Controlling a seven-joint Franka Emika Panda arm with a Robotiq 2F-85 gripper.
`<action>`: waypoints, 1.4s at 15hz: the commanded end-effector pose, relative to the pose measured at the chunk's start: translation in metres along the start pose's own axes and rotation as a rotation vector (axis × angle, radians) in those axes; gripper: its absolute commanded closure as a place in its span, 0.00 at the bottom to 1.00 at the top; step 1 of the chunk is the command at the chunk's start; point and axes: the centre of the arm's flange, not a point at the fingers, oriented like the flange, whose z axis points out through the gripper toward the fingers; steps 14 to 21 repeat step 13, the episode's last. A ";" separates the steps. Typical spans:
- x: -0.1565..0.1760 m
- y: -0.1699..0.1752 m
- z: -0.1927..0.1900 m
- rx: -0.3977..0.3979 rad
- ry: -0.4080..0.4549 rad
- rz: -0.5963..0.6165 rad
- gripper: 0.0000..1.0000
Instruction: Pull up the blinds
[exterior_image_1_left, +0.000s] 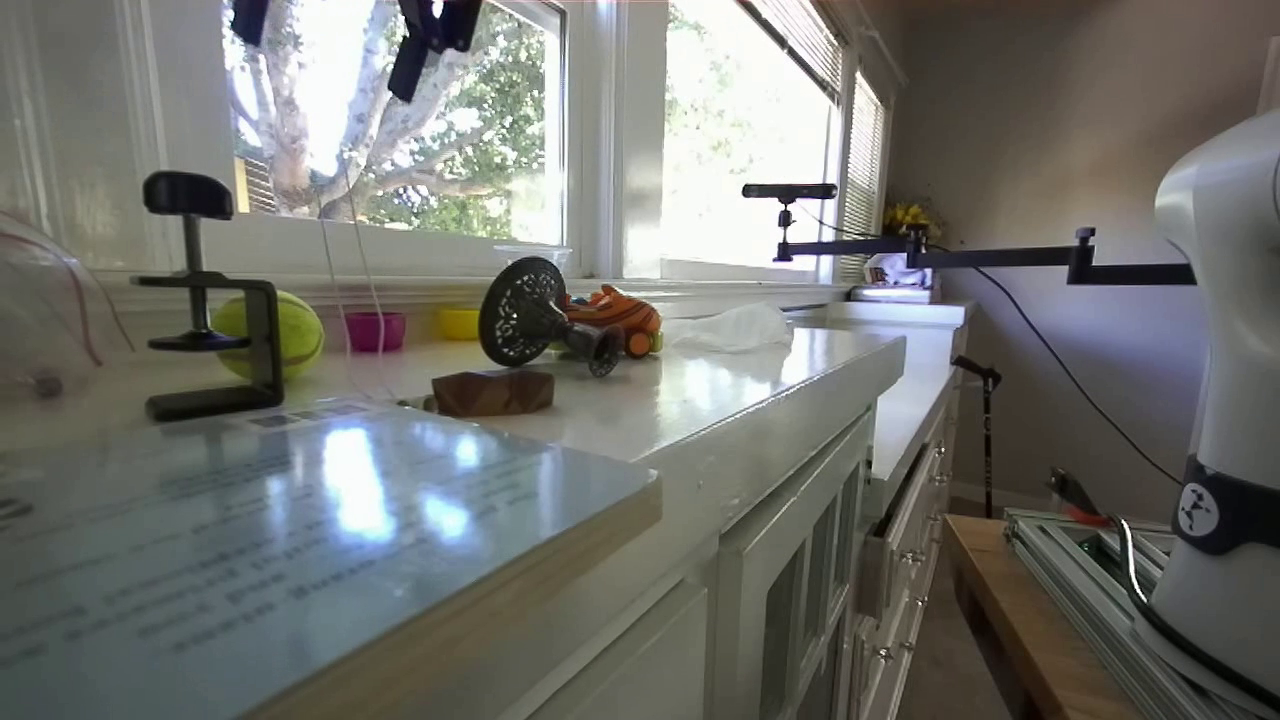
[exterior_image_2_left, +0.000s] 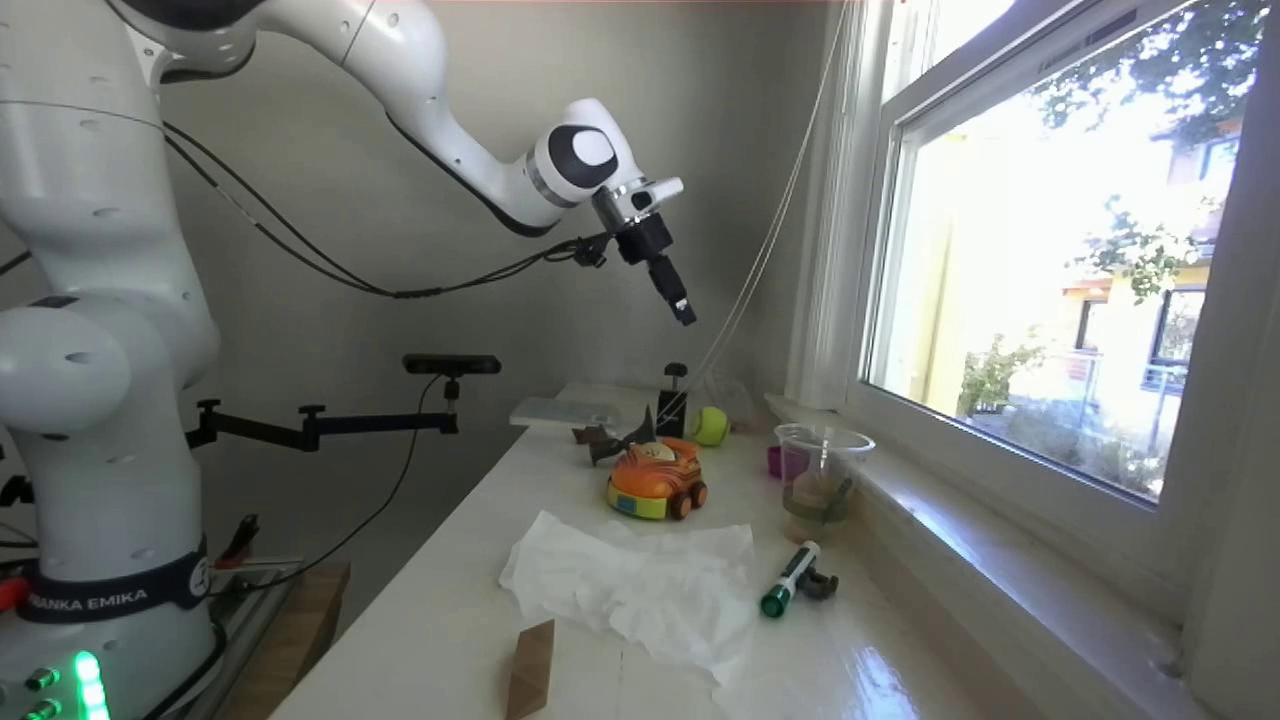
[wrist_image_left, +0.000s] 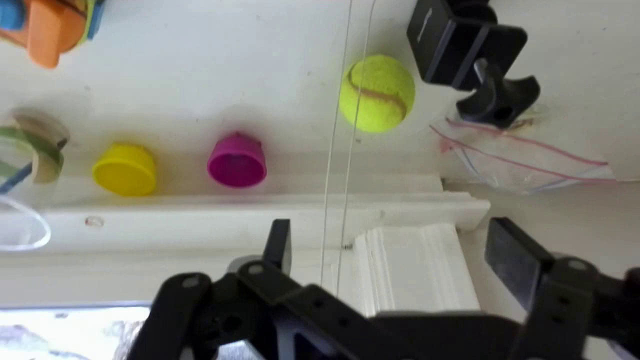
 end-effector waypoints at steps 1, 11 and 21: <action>0.011 -0.022 -0.016 -0.077 0.165 -0.001 0.00; 0.015 -0.007 -0.017 -0.079 0.260 0.193 0.00; 0.015 -0.005 -0.015 -0.082 0.258 0.195 0.00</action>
